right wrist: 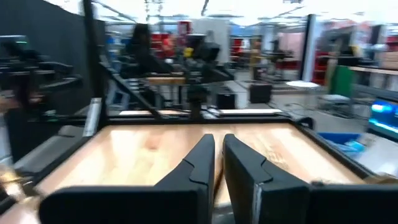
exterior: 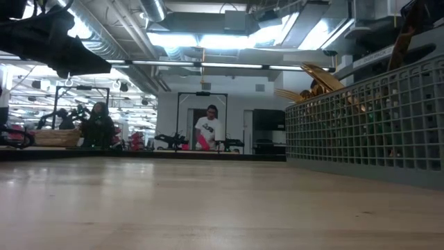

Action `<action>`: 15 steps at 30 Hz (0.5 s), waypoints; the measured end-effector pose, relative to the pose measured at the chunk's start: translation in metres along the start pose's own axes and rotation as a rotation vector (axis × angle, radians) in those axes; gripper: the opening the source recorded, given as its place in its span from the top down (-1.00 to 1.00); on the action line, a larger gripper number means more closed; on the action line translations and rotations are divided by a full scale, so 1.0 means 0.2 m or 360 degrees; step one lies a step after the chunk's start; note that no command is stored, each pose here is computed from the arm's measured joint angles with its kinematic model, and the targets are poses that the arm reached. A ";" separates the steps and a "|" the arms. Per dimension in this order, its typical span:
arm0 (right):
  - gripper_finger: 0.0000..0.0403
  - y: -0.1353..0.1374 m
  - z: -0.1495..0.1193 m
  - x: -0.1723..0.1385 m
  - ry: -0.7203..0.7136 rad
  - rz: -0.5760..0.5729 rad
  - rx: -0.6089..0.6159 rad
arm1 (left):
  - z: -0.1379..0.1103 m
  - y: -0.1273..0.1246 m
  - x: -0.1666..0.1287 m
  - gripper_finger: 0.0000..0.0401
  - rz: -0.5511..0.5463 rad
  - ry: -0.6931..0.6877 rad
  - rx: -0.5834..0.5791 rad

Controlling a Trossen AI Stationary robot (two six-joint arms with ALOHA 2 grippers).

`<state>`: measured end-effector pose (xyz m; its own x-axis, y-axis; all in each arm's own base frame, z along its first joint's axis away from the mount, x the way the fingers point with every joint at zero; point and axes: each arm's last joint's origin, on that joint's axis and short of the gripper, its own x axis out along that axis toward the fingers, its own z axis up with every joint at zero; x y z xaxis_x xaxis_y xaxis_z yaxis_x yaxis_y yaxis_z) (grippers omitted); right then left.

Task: Sort silverware
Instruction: Return to home position

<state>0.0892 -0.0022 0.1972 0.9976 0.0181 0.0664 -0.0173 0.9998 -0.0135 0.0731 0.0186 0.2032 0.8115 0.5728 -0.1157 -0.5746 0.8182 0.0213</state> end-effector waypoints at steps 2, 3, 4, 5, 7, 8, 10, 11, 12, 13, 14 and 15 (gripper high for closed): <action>0.82 -0.01 0.00 0.00 0.0005 -0.0067 0.0007 | 0.00 0.00 0.00 0.38 0.0000 0.0005 -0.0020; 0.82 -0.01 0.00 0.00 0.0008 -0.0091 0.0006 | 0.00 0.00 0.00 0.38 0.0000 0.0007 -0.0028; 0.82 -0.01 -0.01 0.00 0.0009 -0.0112 0.0005 | 0.00 0.00 0.00 0.38 0.0001 0.0014 -0.0021; 0.82 -0.01 0.00 0.00 0.0010 -0.0128 0.0005 | -0.01 0.00 0.00 0.38 0.0002 0.0032 -0.0007; 0.82 -0.01 0.00 0.00 0.0008 -0.0142 0.0005 | -0.04 0.00 0.00 0.38 0.0008 0.0108 -0.0043; 0.82 -0.01 -0.01 0.00 0.0008 -0.0144 0.0005 | -0.05 0.00 0.00 0.38 0.0017 0.0151 -0.0082; 0.82 -0.01 -0.01 0.00 0.0008 -0.0145 0.0005 | -0.08 0.01 -0.01 0.38 0.0035 0.0238 -0.0162; 0.82 -0.01 -0.01 0.00 0.0008 -0.0147 0.0005 | -0.09 0.01 -0.01 0.38 0.0047 0.0270 -0.0192; 0.82 -0.01 -0.01 0.00 0.0008 -0.0148 0.0005 | -0.10 0.01 0.00 0.38 0.0052 0.0270 -0.0228; 0.82 -0.01 -0.01 0.00 0.0008 -0.0150 0.0005 | -0.11 0.00 0.01 0.38 0.0049 0.0258 -0.0240; 0.82 -0.01 -0.01 0.00 0.0008 -0.0151 0.0005 | -0.13 0.00 0.01 0.38 0.0048 0.0259 -0.0235; 0.82 -0.01 -0.01 0.00 0.0008 -0.0152 0.0005 | -0.14 -0.01 0.02 0.38 0.0048 0.0259 -0.0235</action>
<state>0.0894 -0.0050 0.1961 0.9951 -0.0772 0.0619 0.0776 0.9970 -0.0040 0.0742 0.0186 0.1742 0.7727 0.5716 -0.2760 -0.6173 0.7780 -0.1169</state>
